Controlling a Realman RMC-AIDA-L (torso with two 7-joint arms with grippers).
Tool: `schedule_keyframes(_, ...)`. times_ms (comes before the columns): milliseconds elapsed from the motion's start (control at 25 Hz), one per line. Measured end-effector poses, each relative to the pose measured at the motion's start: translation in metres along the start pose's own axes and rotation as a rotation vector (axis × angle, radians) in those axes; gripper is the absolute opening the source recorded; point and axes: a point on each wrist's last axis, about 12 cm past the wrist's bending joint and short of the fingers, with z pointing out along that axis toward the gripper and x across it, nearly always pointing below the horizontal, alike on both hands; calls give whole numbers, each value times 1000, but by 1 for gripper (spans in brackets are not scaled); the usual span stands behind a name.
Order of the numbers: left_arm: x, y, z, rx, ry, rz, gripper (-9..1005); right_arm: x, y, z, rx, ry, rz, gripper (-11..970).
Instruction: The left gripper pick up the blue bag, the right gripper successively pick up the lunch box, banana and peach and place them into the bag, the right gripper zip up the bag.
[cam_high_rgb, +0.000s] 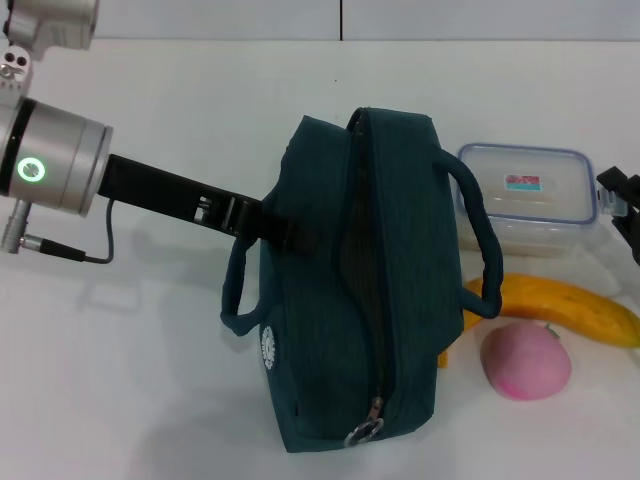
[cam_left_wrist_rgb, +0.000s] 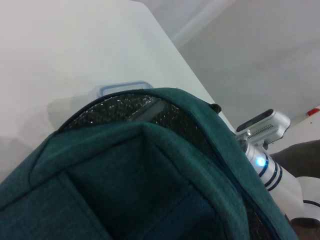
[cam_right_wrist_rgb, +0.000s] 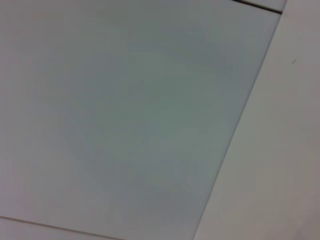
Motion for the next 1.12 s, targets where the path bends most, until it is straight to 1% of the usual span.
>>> schedule_keyframes(200,0,0,0,2,-1,-6,37,-1,0,2,9,-5,2,212)
schedule_keyframes(440,0,0,0,3,-1,-14,38,0,1,4,3,-8,20,94)
schedule_keyframes(520,0,0,1,4,-1,-15,38,0,1,5,-2,-14,69,94)
schedule_keyframes(560,0,0,1,5,-1,-15,38,0,1,5,-2,-13,136,94)
schedule_keyframes(600,0,0,1,6,-1,-16,38,0,1,5,-2,-13,136,94)
schedule_keyframes(880,1,-1,2,8,-3,-17,38,5,0,2,-2,-9,324,95)
schedule_keyframes(1120,1,-1,2,9,-3,-18,38,6,1,0,-17,-7,437,96)
